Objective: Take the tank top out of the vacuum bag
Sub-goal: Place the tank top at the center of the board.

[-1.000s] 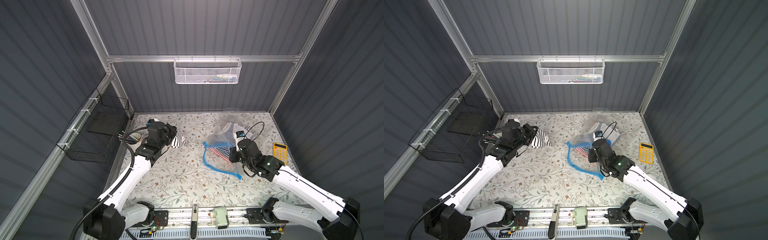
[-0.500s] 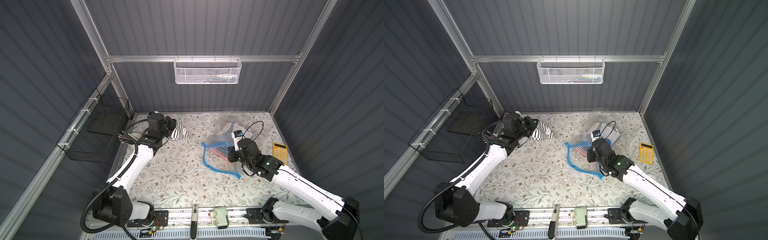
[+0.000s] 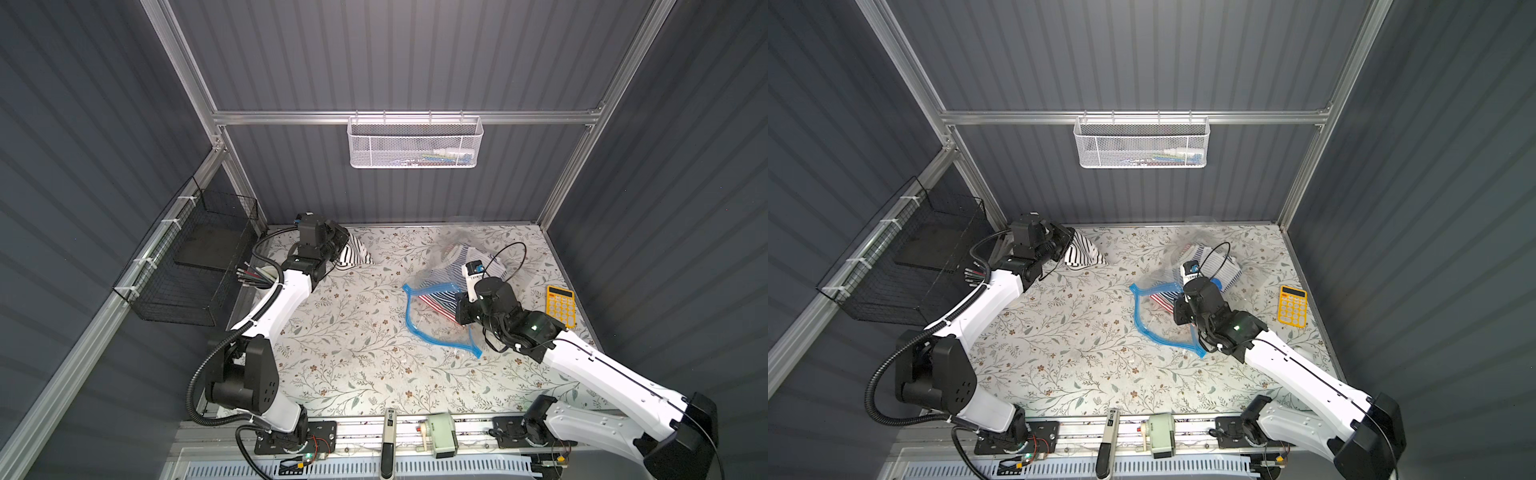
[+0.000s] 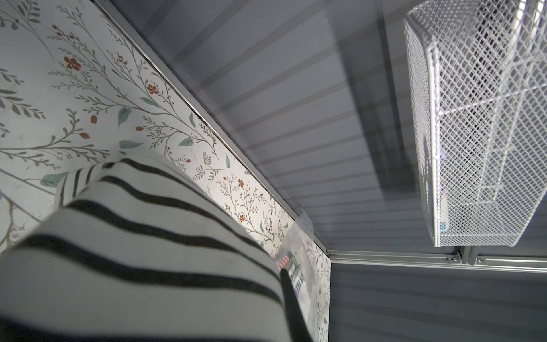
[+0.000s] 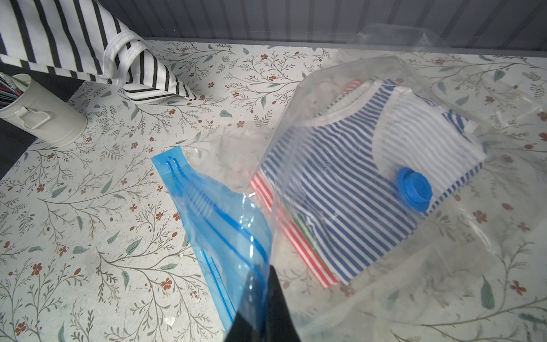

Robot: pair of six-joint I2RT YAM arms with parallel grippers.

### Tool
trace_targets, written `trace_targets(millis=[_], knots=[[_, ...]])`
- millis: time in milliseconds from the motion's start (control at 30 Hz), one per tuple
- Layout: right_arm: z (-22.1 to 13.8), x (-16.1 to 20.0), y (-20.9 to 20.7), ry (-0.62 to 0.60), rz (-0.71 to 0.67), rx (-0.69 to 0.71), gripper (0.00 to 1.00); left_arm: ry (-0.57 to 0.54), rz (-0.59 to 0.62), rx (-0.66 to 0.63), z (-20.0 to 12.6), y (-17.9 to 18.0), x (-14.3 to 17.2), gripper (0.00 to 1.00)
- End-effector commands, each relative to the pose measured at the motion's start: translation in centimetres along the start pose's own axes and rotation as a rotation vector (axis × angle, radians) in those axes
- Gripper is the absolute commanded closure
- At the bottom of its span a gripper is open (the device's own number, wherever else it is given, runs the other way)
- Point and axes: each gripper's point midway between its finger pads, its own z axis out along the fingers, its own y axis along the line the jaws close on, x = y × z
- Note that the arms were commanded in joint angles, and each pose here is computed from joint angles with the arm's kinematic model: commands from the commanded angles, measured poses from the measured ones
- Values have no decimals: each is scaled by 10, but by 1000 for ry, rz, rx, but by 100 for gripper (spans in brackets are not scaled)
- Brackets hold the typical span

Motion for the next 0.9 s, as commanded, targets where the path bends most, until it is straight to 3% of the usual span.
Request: trace_targets(millis=[0, 267, 733, 867], knots=[[5, 2, 3, 1, -21, -11, 100, -57, 40, 71, 4, -23, -22, 100], [13, 2, 4, 14, -31, -15, 100, -103, 15, 62, 45, 5, -56, 100], [50, 8, 7, 87, -48, -25, 100, -180, 3, 137, 130, 1, -134, 100], [55, 5, 10, 93, -57, -36, 100, -177, 4, 144, 151, 10, -141, 100]])
